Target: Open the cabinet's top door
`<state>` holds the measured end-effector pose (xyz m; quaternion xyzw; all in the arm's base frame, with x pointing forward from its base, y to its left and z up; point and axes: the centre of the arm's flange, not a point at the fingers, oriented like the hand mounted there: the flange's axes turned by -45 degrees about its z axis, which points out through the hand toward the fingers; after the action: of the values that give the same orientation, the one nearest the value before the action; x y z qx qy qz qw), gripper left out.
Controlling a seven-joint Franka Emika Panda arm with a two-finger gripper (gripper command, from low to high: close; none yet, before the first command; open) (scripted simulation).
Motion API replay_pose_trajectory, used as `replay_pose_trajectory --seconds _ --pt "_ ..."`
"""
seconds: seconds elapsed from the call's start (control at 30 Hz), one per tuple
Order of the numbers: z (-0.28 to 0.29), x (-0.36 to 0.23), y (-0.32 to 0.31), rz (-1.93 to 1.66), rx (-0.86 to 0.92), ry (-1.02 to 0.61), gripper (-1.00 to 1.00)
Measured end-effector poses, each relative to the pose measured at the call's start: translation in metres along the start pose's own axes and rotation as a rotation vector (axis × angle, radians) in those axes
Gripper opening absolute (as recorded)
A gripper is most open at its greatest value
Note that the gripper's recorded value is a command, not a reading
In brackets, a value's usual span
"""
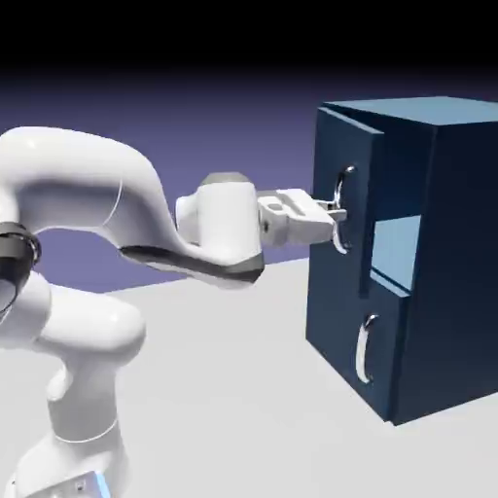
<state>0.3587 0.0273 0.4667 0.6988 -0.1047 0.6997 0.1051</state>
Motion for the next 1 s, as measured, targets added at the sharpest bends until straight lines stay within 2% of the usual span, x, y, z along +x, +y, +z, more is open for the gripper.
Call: replay_pose_trajectory --seconds 0.5,1.0 --pt "-0.087 0.000 -0.062 0.006 -0.333 0.003 -1.00" --pt "-0.079 0.006 -0.055 0.021 -0.287 0.021 -1.00"
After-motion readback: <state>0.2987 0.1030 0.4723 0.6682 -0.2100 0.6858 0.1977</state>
